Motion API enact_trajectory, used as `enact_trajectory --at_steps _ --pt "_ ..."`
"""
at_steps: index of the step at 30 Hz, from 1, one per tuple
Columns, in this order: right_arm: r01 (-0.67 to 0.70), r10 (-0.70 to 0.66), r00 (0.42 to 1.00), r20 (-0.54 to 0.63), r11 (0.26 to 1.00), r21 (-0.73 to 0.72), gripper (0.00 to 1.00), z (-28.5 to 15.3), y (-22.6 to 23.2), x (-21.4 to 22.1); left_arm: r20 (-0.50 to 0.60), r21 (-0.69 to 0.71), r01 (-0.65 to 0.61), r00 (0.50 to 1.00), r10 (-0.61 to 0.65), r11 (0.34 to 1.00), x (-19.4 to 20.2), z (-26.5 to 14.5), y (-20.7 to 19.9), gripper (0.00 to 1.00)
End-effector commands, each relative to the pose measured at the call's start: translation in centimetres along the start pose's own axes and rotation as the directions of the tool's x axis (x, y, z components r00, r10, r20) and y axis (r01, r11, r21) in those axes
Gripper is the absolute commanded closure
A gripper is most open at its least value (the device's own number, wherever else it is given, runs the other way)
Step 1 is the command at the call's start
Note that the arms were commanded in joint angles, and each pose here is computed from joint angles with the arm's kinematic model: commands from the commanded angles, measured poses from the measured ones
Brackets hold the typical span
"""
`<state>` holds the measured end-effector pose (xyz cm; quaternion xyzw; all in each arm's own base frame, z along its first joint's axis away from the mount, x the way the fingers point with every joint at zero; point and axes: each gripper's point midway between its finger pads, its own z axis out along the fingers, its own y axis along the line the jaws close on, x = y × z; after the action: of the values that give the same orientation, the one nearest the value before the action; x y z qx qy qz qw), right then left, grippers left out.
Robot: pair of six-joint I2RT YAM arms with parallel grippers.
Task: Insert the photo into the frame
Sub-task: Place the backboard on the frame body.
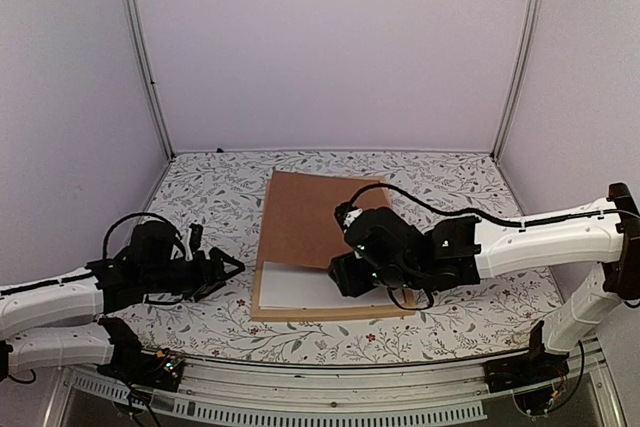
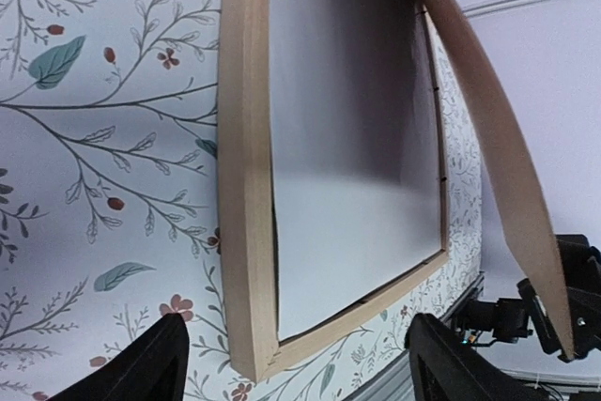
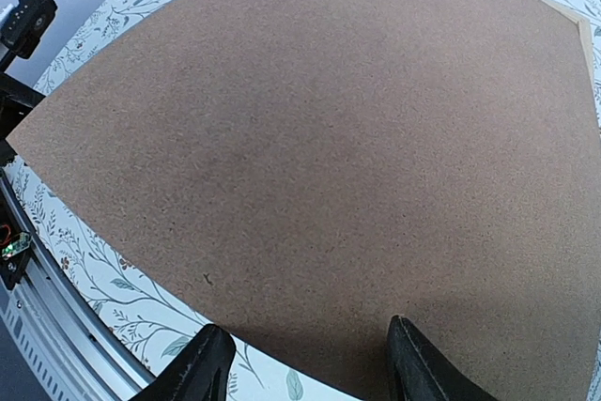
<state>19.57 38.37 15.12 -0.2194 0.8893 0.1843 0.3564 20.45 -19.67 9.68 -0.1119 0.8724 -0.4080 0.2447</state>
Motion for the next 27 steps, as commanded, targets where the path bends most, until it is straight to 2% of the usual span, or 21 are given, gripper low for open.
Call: enact_trajectory --at_steps 1,9,17,27 --pt "-0.092 0.093 0.993 0.073 0.995 -0.027 0.42 -0.8 -0.5 -2.6 0.014 -0.148 -0.095 0.995 0.098 0.984 -1.6 0.4 1.5 0.17" --pt "-0.098 0.100 0.992 0.072 0.995 -0.038 0.43 -0.5 -0.6 -2.6 -0.007 -0.241 -0.193 0.980 0.197 0.951 -3.2 2.7 1.9 0.17" --pt "-0.100 0.102 0.992 0.069 0.994 -0.043 0.43 -0.4 -0.8 -2.4 -0.080 -0.301 -0.243 0.970 0.229 0.922 -3.0 5.4 3.4 0.17" --pt "-0.127 0.128 0.991 0.032 0.991 -0.033 0.41 0.0 -1.8 -0.7 -0.127 -0.342 -0.288 0.957 0.260 0.894 -2.1 6.5 4.2 0.18"
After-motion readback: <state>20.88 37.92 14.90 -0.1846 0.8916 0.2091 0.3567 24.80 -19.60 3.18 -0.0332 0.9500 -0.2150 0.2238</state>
